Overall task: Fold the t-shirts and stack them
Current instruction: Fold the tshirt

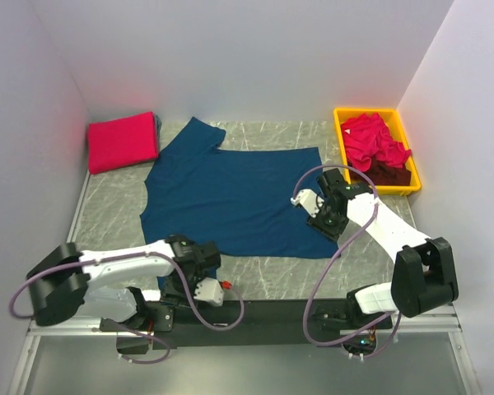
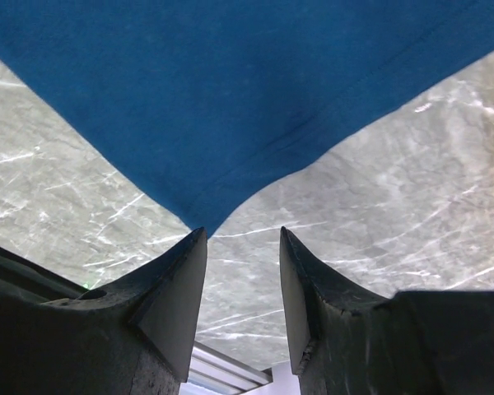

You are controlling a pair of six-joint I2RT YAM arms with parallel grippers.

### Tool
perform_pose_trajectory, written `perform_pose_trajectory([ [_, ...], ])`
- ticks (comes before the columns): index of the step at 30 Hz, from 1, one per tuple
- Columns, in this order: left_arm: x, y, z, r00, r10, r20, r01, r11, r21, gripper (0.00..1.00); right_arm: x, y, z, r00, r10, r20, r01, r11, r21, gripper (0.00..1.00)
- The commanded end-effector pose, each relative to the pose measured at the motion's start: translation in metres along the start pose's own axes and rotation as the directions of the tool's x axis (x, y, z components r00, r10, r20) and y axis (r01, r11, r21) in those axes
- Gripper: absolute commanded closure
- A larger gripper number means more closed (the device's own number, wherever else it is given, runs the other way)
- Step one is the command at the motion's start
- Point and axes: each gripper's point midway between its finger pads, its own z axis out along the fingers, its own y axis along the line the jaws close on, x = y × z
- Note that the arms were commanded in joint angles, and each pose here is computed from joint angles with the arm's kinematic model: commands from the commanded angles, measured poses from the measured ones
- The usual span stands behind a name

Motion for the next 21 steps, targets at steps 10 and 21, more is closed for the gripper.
perform_pose_trajectory([
  [10,0.003,0.017,0.001,0.965,-0.179,-0.192,0.15,0.977,-0.153,0.36,0.003,-0.012,-0.006,1.0,0.02,0.016,-0.02,1.0,0.007,0.52],
  [21,0.006,0.016,0.006,0.946,-0.175,-0.272,0.143,0.981,-0.132,0.39,0.005,-0.018,-0.007,0.999,0.037,0.031,-0.037,0.999,0.011,0.53],
])
